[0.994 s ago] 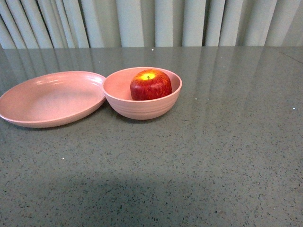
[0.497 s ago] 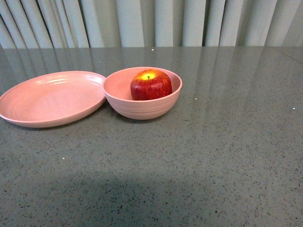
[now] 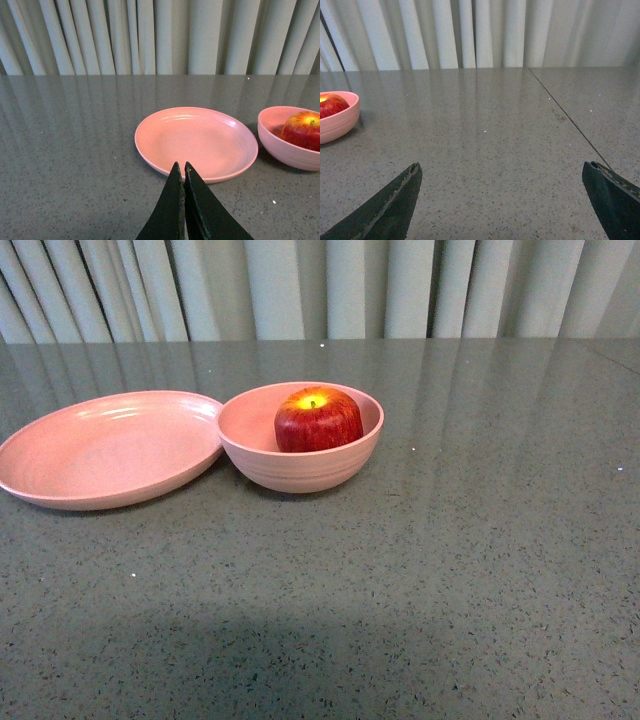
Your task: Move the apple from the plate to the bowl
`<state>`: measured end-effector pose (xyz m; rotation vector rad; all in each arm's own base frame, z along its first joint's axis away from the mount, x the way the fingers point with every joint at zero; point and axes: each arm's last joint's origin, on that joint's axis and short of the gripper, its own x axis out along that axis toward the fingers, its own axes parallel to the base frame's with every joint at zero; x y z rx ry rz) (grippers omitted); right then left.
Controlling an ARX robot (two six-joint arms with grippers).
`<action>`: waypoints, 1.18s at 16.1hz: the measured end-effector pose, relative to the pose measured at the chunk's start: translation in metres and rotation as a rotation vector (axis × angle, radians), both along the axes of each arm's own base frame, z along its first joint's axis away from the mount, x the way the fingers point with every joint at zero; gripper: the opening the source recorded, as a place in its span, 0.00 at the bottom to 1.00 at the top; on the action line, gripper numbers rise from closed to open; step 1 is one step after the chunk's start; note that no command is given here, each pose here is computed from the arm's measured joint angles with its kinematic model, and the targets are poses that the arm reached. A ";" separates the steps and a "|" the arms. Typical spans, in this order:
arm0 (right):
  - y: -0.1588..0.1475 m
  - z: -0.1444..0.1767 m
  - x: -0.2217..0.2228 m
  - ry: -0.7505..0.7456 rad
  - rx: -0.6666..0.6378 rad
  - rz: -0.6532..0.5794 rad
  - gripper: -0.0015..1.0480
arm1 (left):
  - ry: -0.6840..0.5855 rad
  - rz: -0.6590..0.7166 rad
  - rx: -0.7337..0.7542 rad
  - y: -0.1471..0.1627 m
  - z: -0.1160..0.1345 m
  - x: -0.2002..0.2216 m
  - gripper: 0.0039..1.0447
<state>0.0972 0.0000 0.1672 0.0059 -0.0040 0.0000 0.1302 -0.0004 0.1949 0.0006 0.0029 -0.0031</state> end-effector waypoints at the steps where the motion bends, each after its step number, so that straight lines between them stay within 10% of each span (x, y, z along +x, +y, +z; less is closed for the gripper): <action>1: 0.000 0.000 0.000 0.000 0.000 0.000 0.94 | -0.001 0.000 0.000 0.000 -0.002 -0.001 0.01; 19: 0.000 0.000 0.000 0.000 0.000 0.000 0.94 | 0.010 0.001 0.000 0.000 -0.029 -0.032 0.01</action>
